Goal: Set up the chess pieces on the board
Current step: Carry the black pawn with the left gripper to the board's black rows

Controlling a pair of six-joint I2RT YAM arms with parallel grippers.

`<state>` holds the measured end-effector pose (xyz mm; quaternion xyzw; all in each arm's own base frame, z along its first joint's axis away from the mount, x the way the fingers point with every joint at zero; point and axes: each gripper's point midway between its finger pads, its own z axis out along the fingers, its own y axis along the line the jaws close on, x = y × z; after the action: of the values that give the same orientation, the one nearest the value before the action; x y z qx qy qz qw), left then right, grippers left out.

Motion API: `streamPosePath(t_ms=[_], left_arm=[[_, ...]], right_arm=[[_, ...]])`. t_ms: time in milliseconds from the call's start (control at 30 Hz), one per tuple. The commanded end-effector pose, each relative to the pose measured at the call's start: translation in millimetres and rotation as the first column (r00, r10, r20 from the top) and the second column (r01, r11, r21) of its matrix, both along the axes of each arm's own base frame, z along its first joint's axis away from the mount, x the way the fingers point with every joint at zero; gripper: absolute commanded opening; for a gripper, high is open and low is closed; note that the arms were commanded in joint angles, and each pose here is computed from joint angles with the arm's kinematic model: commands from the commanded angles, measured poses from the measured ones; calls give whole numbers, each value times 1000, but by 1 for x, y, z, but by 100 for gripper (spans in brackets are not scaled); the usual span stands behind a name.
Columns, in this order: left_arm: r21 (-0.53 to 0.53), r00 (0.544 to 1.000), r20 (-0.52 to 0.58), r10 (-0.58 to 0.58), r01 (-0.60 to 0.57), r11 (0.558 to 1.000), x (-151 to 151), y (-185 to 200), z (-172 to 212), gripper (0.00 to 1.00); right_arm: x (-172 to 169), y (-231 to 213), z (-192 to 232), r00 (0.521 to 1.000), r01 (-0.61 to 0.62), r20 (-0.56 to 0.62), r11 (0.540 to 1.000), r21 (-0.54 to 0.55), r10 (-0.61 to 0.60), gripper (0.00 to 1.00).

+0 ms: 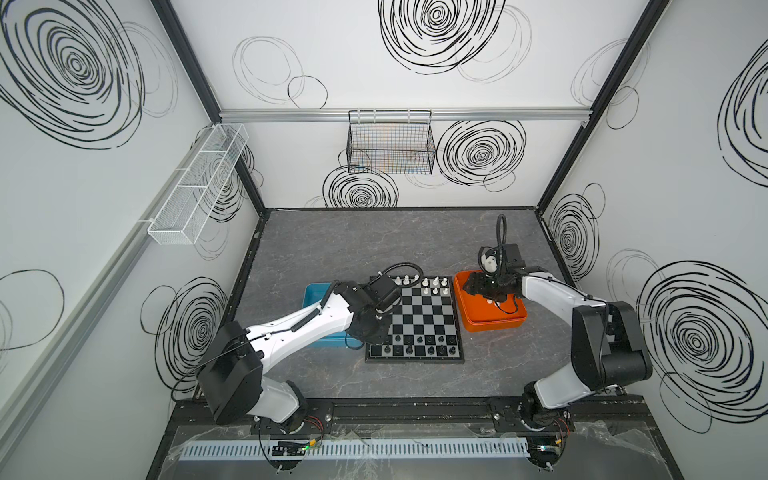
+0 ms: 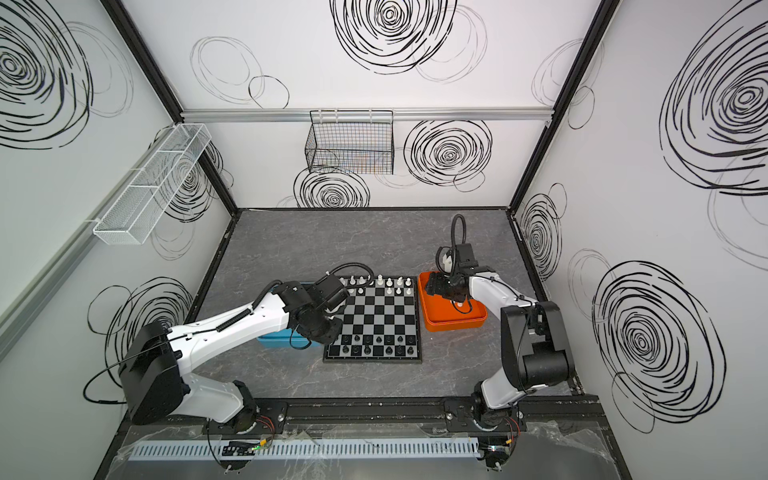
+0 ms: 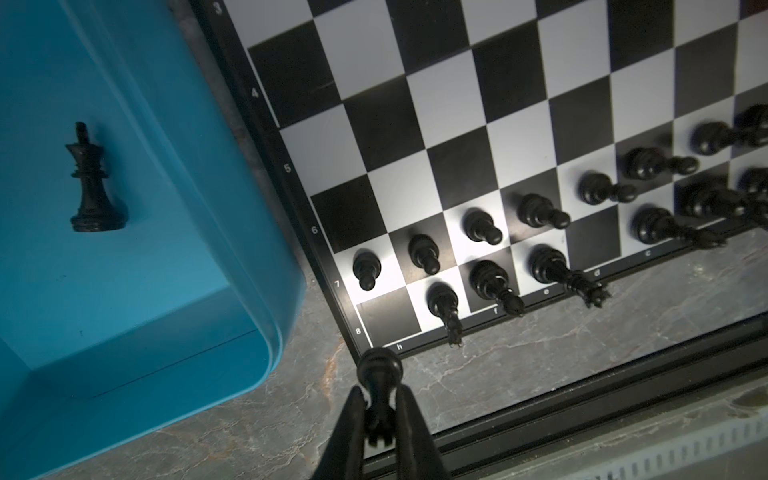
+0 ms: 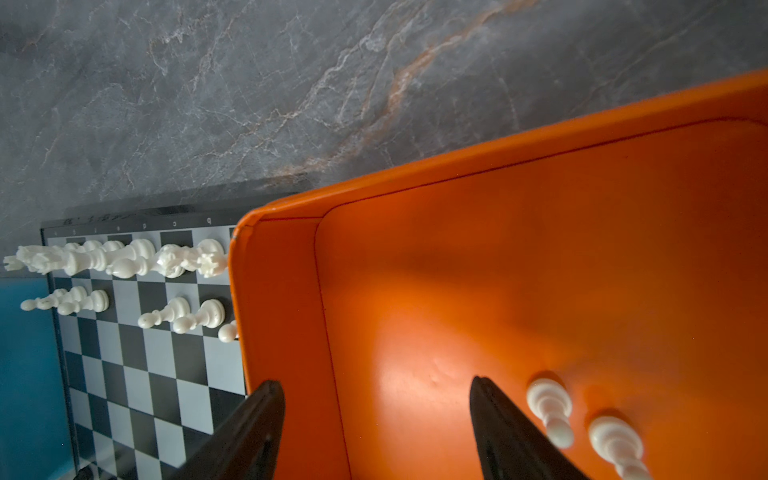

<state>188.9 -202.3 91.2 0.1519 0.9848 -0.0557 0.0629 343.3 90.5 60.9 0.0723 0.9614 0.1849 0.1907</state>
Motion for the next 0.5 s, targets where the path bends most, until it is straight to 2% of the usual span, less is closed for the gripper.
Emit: streamPosePath(t_ms=[0,467], left_arm=[[-11,1000,-16,23,-24,1000,-4,-5,-11,18],[-1,999,-42,18,-18,1000,-12,-8,-38,18]], right_arm=[[-5,-3,5,1000,4,7,1000,-6,-4,75],[-9,-4,0,1000,3,-5,1000,-7,-3,76]])
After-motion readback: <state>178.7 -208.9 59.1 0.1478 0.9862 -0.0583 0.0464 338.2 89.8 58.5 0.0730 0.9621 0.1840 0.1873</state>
